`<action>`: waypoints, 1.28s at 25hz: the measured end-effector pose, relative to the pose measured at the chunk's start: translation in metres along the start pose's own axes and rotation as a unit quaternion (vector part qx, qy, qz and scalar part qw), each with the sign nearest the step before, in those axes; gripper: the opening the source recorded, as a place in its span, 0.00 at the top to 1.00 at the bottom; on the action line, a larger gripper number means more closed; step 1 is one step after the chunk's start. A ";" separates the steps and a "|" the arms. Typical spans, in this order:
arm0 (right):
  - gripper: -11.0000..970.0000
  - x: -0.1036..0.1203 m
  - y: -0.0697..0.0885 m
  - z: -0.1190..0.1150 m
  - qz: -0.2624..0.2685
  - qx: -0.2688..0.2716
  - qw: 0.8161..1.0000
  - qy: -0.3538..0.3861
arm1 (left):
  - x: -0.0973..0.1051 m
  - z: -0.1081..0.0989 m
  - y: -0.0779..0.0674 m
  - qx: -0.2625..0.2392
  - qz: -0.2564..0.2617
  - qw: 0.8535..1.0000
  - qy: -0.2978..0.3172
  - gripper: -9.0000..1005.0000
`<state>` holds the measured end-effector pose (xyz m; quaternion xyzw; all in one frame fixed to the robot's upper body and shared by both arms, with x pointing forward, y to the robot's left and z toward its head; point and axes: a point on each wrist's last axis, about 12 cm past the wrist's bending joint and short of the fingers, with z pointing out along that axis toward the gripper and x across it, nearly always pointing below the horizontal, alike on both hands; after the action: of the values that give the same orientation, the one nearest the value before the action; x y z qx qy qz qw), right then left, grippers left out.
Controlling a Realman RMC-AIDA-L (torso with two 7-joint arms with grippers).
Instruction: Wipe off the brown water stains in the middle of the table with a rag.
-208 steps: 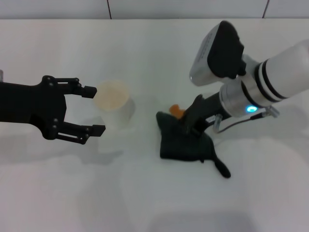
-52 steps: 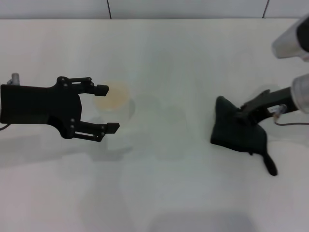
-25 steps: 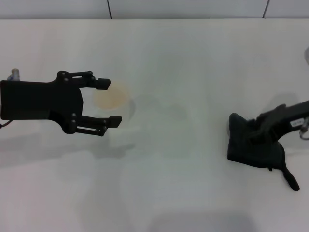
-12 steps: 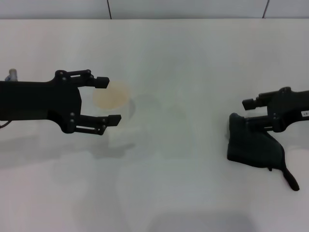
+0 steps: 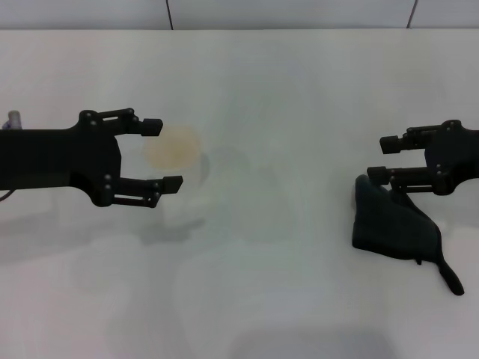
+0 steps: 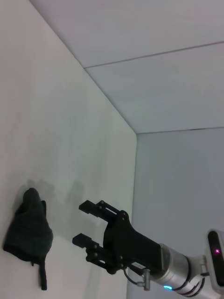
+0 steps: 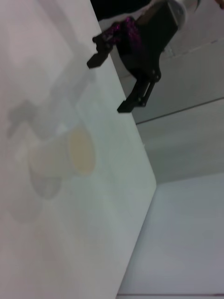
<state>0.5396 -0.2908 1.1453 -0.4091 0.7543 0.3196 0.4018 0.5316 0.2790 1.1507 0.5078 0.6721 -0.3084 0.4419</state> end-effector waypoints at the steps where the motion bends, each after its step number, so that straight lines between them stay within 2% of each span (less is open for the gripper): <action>1: 0.37 -0.001 0.000 -0.001 -0.003 -0.001 1.000 -0.001 | 0.000 0.000 0.000 0.000 0.000 1.000 0.000 0.11; 18: 0.36 -0.001 -0.001 -0.011 -0.009 0.007 1.000 -0.013 | 0.004 -0.004 -0.002 -0.009 -0.011 1.000 -0.011 0.11; 24: 0.24 0.001 0.001 -0.011 -0.009 0.001 1.000 -0.013 | 0.005 -0.004 -0.003 -0.008 -0.013 1.000 -0.012 0.11; 32: 0.20 0.002 0.003 -0.012 -0.007 -0.006 1.000 -0.012 | 0.007 -0.004 -0.004 -0.004 -0.016 1.000 -0.012 0.11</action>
<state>0.5325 -0.3001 1.1492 -0.4128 0.7446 0.3263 0.4107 0.5257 0.2840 1.1463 0.4917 0.6759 -0.3187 0.4470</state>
